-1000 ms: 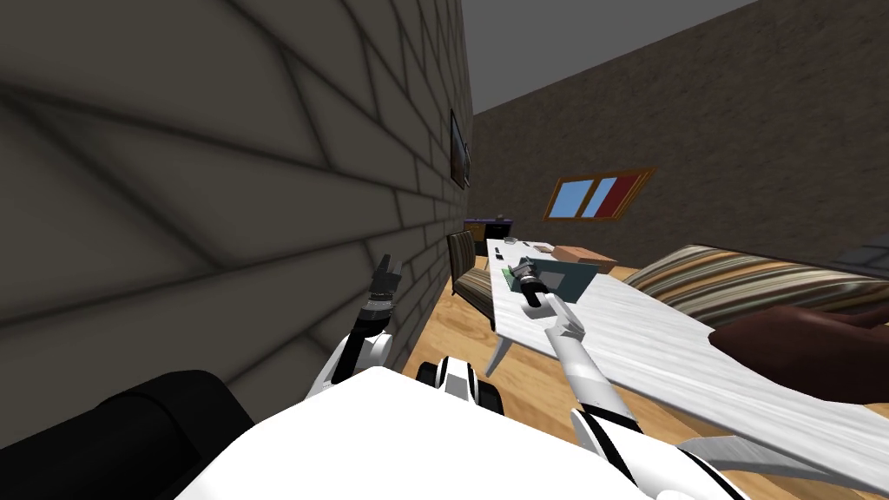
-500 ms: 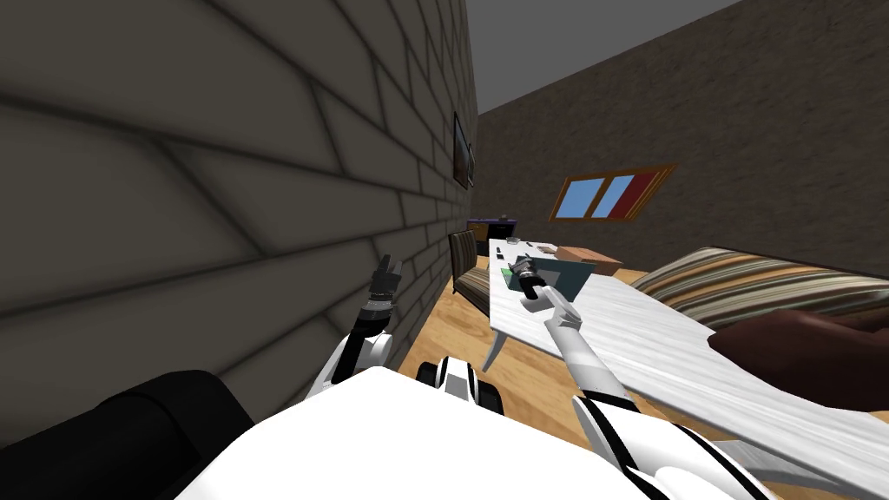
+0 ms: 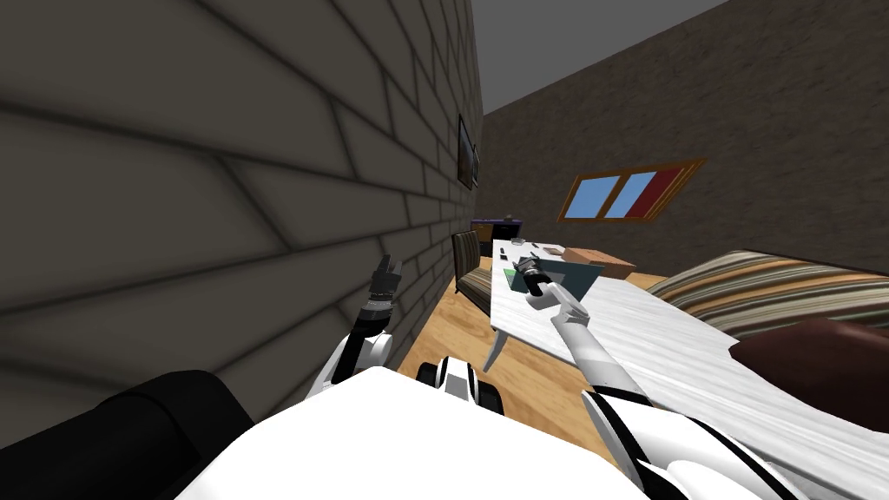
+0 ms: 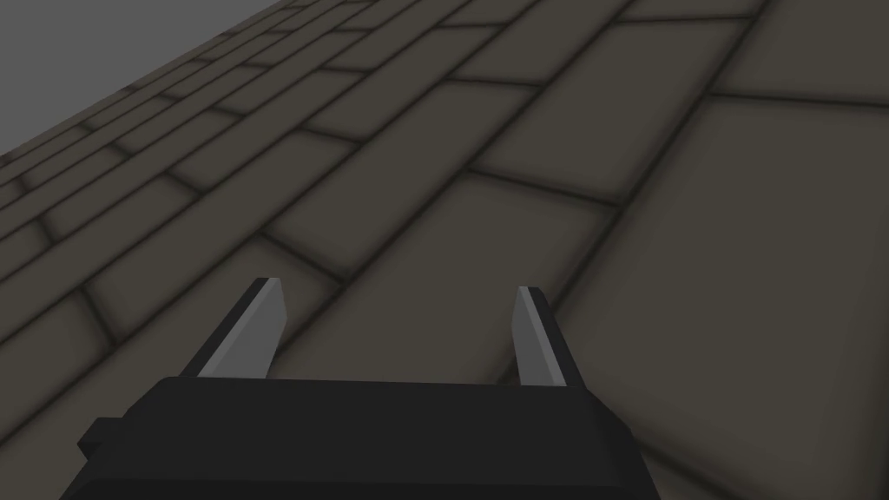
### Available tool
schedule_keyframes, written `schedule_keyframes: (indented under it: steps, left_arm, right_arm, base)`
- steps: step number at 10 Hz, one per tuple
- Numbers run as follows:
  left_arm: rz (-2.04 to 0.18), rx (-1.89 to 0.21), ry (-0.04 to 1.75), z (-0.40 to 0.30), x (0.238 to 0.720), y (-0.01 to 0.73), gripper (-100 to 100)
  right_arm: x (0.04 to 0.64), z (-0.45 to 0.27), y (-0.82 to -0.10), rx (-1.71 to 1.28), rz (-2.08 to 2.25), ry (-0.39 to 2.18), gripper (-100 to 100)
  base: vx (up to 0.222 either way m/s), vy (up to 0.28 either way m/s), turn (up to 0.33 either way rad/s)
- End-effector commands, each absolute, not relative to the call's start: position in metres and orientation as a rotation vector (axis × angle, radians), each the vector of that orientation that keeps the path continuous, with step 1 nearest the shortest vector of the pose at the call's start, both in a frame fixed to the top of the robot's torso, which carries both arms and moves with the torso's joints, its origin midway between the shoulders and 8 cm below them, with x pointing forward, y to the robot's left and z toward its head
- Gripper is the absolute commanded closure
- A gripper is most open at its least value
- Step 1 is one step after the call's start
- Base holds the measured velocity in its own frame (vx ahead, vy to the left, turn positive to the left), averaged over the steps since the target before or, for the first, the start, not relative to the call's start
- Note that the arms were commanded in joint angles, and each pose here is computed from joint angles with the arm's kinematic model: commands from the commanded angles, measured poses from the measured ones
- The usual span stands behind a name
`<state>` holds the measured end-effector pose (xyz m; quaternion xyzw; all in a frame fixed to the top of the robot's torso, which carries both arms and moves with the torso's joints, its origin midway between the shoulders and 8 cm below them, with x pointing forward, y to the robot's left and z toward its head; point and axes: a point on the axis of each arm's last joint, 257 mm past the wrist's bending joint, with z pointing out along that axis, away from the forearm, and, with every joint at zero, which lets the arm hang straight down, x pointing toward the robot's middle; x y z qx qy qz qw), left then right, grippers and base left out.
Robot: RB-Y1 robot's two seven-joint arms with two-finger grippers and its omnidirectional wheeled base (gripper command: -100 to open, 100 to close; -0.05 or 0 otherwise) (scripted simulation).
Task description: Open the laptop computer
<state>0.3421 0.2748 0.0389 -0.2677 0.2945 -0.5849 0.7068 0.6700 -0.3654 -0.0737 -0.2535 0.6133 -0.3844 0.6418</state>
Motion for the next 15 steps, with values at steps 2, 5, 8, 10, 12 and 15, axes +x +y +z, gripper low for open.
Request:
schedule_keyframes:
  steps: [2, 5, 8, 10, 12, 15]
  left_arm:
    - [-1.299, -0.595, 0.654, 0.039, 0.342, 0.275, 0]
    - [-1.299, -0.595, 0.654, 0.039, 0.342, 0.275, 0]
    - [-1.299, -0.595, 0.654, 0.039, 0.342, 0.275, 0]
    - [-1.299, -0.595, 0.654, 0.039, 0.342, 0.275, 0]
    - [-1.299, -0.595, 0.654, 0.039, 0.342, 0.275, 0]
    - [-1.299, -0.595, 0.654, 0.039, 0.342, 0.275, 0]
  right_arm:
    - [0.672, -0.073, -0.382, -0.567, -0.887, 1.405, -100]
    - [0.672, -0.074, -0.360, -0.578, -0.868, 1.392, 100]
    - [0.679, -0.069, -0.356, -0.655, -0.871, 1.356, -100]
    - [0.683, -0.065, -0.356, -0.698, -0.875, 1.337, -100]
    - [0.687, -0.062, -0.357, -0.746, -0.882, 1.317, -100]
    - [0.691, -0.057, -0.363, -0.826, -0.896, 1.291, -100]
  base:
    - [0.015, 0.028, 0.049]
    - [-0.016, -0.029, -0.107]
    - [-0.003, 0.030, 0.018]
    - [0.004, 0.034, 0.015]
    - [-0.003, 0.033, 0.017]
    - [-0.002, 0.038, 0.018]
